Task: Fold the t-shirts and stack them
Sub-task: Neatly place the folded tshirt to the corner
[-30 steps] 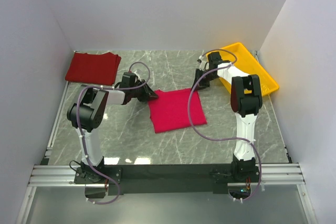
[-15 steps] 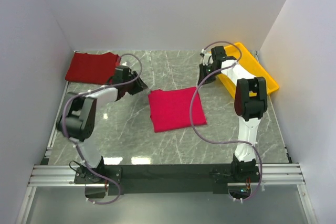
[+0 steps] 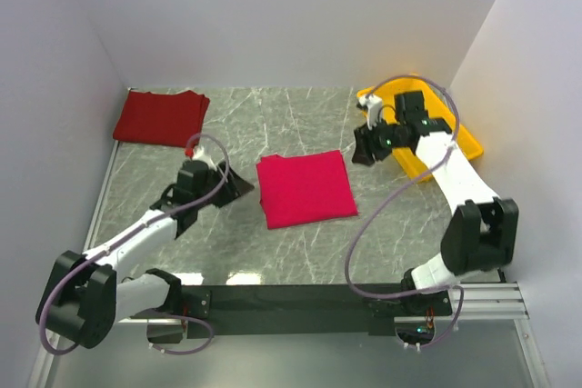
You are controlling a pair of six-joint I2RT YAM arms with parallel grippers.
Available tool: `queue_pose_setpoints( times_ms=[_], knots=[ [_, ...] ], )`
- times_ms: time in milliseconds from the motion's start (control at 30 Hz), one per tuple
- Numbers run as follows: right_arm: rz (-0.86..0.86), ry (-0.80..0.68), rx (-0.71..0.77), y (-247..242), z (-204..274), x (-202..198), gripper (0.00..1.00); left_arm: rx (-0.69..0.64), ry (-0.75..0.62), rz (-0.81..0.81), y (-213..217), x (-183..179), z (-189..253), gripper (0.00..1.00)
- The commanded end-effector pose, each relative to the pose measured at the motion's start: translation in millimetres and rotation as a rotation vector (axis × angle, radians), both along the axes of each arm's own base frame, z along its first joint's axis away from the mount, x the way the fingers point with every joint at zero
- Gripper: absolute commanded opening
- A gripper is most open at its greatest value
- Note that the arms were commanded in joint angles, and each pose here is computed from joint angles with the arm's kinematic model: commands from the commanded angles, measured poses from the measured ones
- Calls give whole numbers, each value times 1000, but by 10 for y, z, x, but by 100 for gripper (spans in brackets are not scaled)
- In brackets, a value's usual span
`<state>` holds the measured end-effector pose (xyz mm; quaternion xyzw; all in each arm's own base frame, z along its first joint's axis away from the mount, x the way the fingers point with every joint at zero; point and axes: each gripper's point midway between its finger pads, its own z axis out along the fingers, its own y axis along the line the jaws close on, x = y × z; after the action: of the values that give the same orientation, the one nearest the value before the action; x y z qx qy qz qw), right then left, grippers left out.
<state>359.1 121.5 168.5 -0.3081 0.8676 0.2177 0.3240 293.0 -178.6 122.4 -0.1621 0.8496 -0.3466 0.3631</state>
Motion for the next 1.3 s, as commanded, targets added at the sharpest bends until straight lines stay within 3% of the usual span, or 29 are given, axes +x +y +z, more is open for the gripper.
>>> queue_pose_setpoints(
  times_ms=[0, 133, 433, 667, 1000, 1267],
  knots=[
    [86, -25, 16, -26, -21, -339, 58, -92, 93, -2, -109, -240, -240, 58],
    [95, -50, 37, -24, 35, -588, 62, -136, 92, -17, -208, -204, -371, 73],
    [64, -16, 72, -54, -65, -800, 63, -75, 196, -81, -584, -23, -694, 83],
    [39, -21, 81, -111, -56, -814, 63, 19, 343, -12, -647, -26, -1030, 83],
    [12, -18, 97, -189, -46, -799, 63, -6, 371, -49, -894, -58, -1190, 68],
    [-12, -15, 99, -275, -61, -797, 63, -19, 361, -117, -1023, -61, -1168, 45]
  ],
)
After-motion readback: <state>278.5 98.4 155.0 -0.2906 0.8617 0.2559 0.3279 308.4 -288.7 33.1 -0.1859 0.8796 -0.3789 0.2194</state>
